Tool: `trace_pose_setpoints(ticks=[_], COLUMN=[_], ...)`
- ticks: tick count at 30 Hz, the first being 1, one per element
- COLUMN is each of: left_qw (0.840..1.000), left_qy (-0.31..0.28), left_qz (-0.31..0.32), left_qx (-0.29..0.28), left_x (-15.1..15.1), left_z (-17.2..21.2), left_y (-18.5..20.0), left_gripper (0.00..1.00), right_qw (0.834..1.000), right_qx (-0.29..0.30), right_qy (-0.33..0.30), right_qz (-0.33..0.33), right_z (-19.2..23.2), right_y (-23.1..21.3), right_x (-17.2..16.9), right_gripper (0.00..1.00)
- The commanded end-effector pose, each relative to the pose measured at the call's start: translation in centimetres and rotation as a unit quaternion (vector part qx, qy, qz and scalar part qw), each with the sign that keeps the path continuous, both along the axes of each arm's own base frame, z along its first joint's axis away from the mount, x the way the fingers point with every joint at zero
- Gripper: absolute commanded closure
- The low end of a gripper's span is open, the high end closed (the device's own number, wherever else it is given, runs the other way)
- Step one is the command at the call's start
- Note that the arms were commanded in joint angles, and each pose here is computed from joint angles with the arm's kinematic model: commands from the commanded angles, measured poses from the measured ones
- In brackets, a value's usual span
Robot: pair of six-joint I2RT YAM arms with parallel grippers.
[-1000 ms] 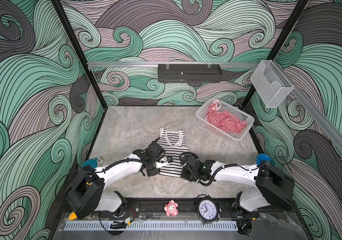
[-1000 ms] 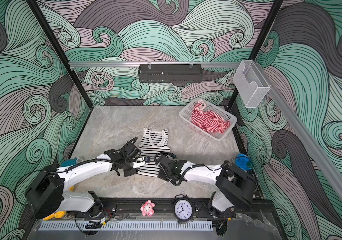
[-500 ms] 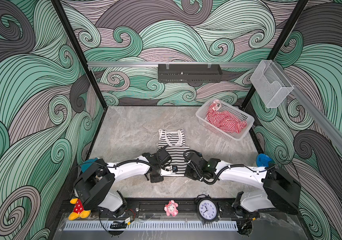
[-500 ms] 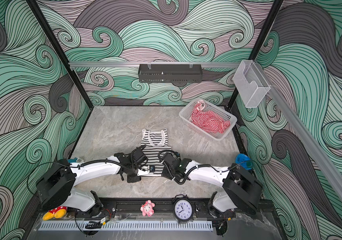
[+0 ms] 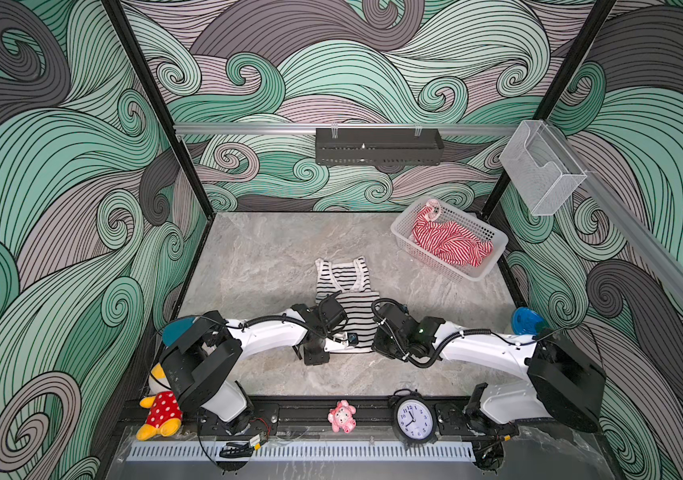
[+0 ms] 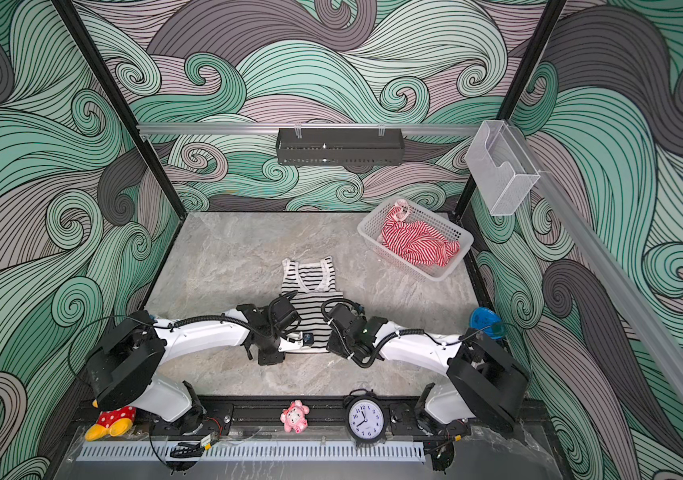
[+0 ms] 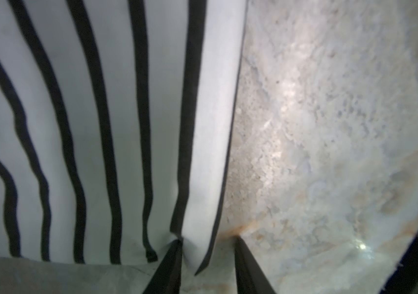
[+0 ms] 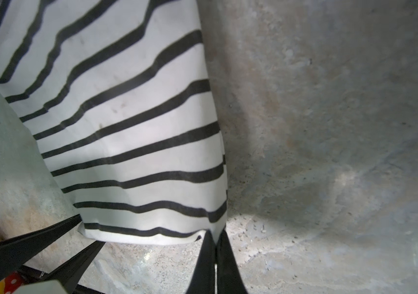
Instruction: Fold and stack the tank tops
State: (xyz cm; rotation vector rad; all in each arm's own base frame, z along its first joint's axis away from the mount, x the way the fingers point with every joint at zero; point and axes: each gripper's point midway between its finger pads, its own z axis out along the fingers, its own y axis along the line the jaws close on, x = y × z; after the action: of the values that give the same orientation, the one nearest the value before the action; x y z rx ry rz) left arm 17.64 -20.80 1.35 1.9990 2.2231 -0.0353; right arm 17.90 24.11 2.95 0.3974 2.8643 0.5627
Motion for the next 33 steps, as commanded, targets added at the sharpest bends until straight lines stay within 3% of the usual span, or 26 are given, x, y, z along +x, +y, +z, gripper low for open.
trace_pose_setpoints(ticks=[1,11,17,26,33], left_qw=[1.0,1.0,0.999,0.992,0.971], left_qy=[-0.021,-0.014,0.028,0.09,0.176], left_qz=[-0.001,-0.021,-0.043,-0.076,-0.139], left_qx=[-0.019,0.003,-0.015,-0.055,-0.085], left_x=[0.9,0.6,-1.0,-4.3,-9.9], left_z=[1.0,0.1,1.2,4.6,7.9], left_y=[-1.4,-0.9,-2.2,-4.5,-6.2], left_gripper=[0.65,0.71,1.0,1.0,1.0], right_qw=[1.0,1.0,1.0,0.999,0.997], right_qx=[0.007,0.012,0.016,0.022,0.034], right_qy=[-0.002,-0.002,-0.007,-0.029,-0.051], right_qz=[-0.003,-0.005,-0.01,-0.02,-0.037], right_z=[0.1,0.0,0.3,2.7,5.6], right_y=[-0.2,-0.5,-1.1,-4.4,-8.0], right_x=[0.0,0.3,0.7,-1.0,-3.3], right_gripper=[1.0,1.0,1.0,1.0,1.0])
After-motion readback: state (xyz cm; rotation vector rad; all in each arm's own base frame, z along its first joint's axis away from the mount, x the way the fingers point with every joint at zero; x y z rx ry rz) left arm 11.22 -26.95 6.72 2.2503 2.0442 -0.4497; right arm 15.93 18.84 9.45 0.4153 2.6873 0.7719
